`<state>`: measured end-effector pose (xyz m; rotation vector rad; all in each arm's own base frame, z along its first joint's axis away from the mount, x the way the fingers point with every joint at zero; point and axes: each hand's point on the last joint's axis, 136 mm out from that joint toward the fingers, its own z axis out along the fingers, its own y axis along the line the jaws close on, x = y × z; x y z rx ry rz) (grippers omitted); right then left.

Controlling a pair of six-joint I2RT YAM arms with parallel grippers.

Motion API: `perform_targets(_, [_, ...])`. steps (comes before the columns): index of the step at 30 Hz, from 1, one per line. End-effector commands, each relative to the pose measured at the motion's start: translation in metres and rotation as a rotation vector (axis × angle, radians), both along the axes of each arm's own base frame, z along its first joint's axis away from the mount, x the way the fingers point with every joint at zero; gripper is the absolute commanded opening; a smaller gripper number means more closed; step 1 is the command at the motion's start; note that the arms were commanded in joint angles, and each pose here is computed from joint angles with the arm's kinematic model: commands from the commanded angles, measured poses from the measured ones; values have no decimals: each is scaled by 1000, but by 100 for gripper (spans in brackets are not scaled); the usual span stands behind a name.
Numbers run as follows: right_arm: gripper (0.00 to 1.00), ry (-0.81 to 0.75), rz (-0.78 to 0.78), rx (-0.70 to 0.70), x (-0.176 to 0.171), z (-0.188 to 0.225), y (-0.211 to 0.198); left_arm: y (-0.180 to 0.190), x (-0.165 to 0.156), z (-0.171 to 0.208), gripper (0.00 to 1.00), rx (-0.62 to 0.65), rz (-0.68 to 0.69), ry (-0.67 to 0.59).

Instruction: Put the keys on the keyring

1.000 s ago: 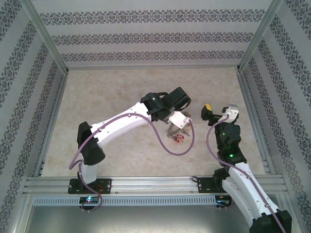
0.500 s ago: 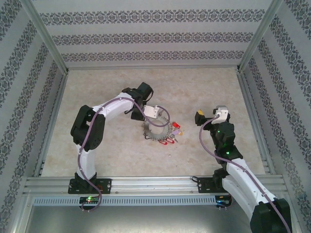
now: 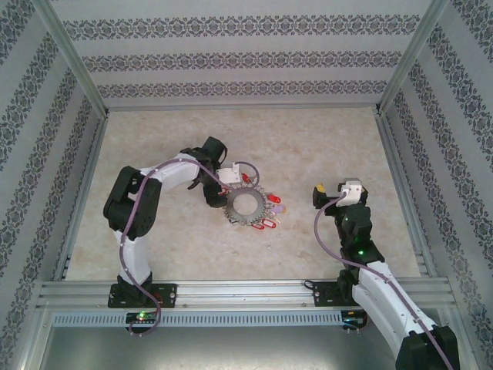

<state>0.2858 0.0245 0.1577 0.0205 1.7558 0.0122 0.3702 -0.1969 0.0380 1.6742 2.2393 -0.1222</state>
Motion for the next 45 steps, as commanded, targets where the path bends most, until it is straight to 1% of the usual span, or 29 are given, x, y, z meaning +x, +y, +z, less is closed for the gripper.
perform_targets(1, [98, -17, -49, -40, -1, -1, -11, 1, 16, 51, 99, -216, 158, -119])
perform_targets(4, [98, -36, -78, -54, 2, -1, -15, 25, 20, 79, 99, -383, 335, -210])
perform_targets(6, [98, -21, -75, -60, 6, -5, -14, 49, 19, 92, 99, -452, 451, -286])
perform_targets(8, [98, -4, -80, -56, 12, -13, -14, 75, 13, 100, 99, -479, 559, -374])
perform_targets(10, [98, 3, -89, -51, 19, -19, -14, 104, 6, 104, 99, -481, 681, -480])
perform_targets(13, [98, 3, -70, -58, 33, -20, -8, 142, -4, 104, 99, -508, 846, -569])
perform_targets(16, [98, -15, -65, -83, 52, -18, -6, 162, -12, 91, 99, -539, 925, -593])
perform_targets(19, [98, 10, -54, -142, 71, -21, -3, 176, -10, 74, 99, -622, 1011, -604])
perform_targets(22, [98, 18, -96, -94, 84, -36, -19, 183, -1, 75, 99, -651, 1038, -632])
perform_targets(23, [98, 19, -113, -61, 86, -45, -27, 188, 3, 77, 99, -692, 1071, -656])
perform_targets(24, [98, -6, -128, -40, 89, -45, -32, 191, 6, 80, 99, -707, 1075, -674])
perform_targets(25, [98, -30, -129, -37, 90, -43, -33, 194, 9, 77, 99, -687, 1088, -664])
perform_targets(28, [98, 76, -126, -42, 94, -51, -33, 198, 16, 65, 99, -675, 1097, -688])
perform_targets(30, [98, 64, -134, -43, 103, -51, -34, 199, 22, 50, 99, -668, 1106, -688])
perform_targets(31, [98, 77, -137, -44, 104, -52, -34, 200, 27, 51, 99, -672, 1100, -704])
perform_targets(32, [98, 107, -156, -43, 102, -55, -37, 199, 25, 47, 99, -639, 1112, -656])
perform_targets(33, [98, 113, -162, -37, 105, -52, -38, 199, 26, 46, 99, -635, 1109, -660])
perform_targets(34, [98, 101, -159, -33, 107, -49, -38, 198, 28, 47, 99, -644, 1104, -676])
perform_targets(35, [98, 88, -160, -33, 107, -48, -38, 199, 27, 45, 99, -624, 1114, -646])
perform_targets(36, [98, 86, -161, -33, 107, -49, -38, 200, 28, 45, 99, -626, 1122, -651])
perform_targets(45, [98, 97, -158, -34, 107, -49, -38, 201, 29, 44, 99, -618, 1134, -647])
